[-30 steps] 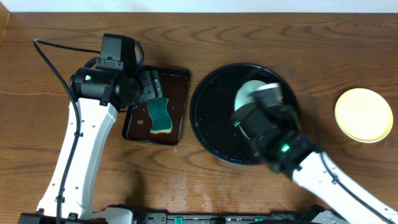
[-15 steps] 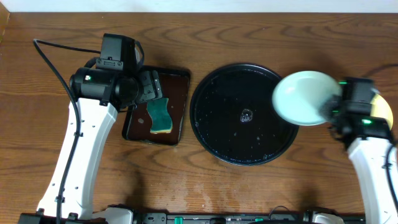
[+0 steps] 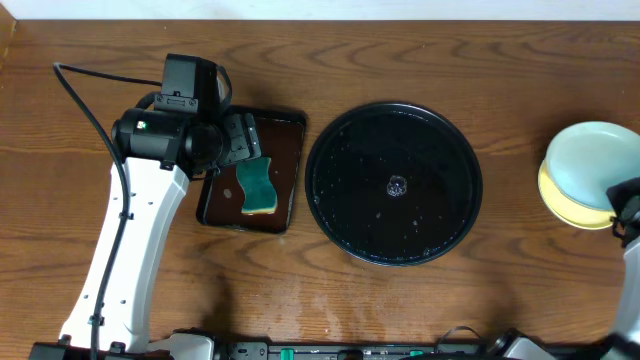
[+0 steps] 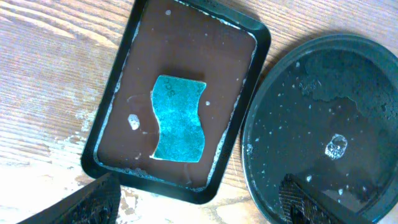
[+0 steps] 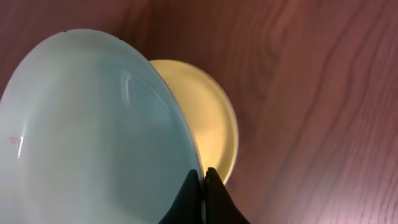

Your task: Clean dirty plates on tray and stack at the side

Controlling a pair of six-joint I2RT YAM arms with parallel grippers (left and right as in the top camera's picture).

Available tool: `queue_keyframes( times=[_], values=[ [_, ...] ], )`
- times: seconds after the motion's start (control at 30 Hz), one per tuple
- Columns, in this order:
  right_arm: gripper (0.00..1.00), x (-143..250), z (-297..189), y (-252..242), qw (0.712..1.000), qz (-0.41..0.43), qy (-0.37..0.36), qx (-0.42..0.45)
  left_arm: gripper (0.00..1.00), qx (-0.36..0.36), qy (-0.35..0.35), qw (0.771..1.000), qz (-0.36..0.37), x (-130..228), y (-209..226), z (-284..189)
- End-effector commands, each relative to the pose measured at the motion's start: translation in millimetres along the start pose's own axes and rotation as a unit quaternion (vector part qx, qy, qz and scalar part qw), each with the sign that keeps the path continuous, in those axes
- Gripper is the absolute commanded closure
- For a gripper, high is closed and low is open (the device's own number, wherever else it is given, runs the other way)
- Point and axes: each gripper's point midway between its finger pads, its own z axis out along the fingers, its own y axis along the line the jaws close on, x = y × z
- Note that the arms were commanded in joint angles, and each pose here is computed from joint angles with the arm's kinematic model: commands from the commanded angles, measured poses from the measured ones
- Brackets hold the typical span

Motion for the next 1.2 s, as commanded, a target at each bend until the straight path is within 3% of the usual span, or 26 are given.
queue_keyframes(
  times=[0.0, 0.27, 0.3, 0.33, 0.37, 0.47, 0.7, 0.9, 1.17],
  values=[
    [0.99, 5, 22, -11, 0.999, 0.013, 0.023, 0.025, 0.18, 0.002, -0.004, 1.000, 0.004, -3, 0, -3],
    [0.96, 21, 58, -13, 0.997, -0.025, 0.058, 0.040, 0.18, 0.002, -0.004, 1.000, 0.004, -3, 0, -3],
    [0.86, 18, 58, -11, 0.997, -0.037, 0.054, 0.035, 0.18, 0.002, -0.005, 1.000, 0.004, -3, 0, -3],
    [0.64, 16, 57, -6, 0.997, -0.054, 0.049, 0.022, 0.18, 0.002, -0.004, 1.000, 0.004, -3, 0, -3],
    [0.50, 14, 56, -4, 0.997, -0.058, 0.048, 0.016, 0.18, 0.002, -0.005, 1.000, 0.004, -3, 0, -3],
    [0.43, 10, 42, 10, 0.997, -0.064, 0.042, -0.019, 0.18, 0.002, -0.005, 1.000, 0.004, -3, 0, -3],
    [0.41, 16, -28, 67, 0.980, -0.118, 0.022, -0.159, 0.18, 0.002, -0.004, 1.000, 0.004, -3, 0, -3],
    [0.41, 74, -122, 121, 0.917, -0.232, 0.045, -0.322, 0.18, 0.002, -0.005, 1.000, 0.004, -3, 0, -3],
    [0.39, 154, -235, 138, 0.801, -0.357, 0.058, -0.477, 0.18, 0.002, -0.004, 1.000, 0.004, -3, 0, -3]
  ],
)
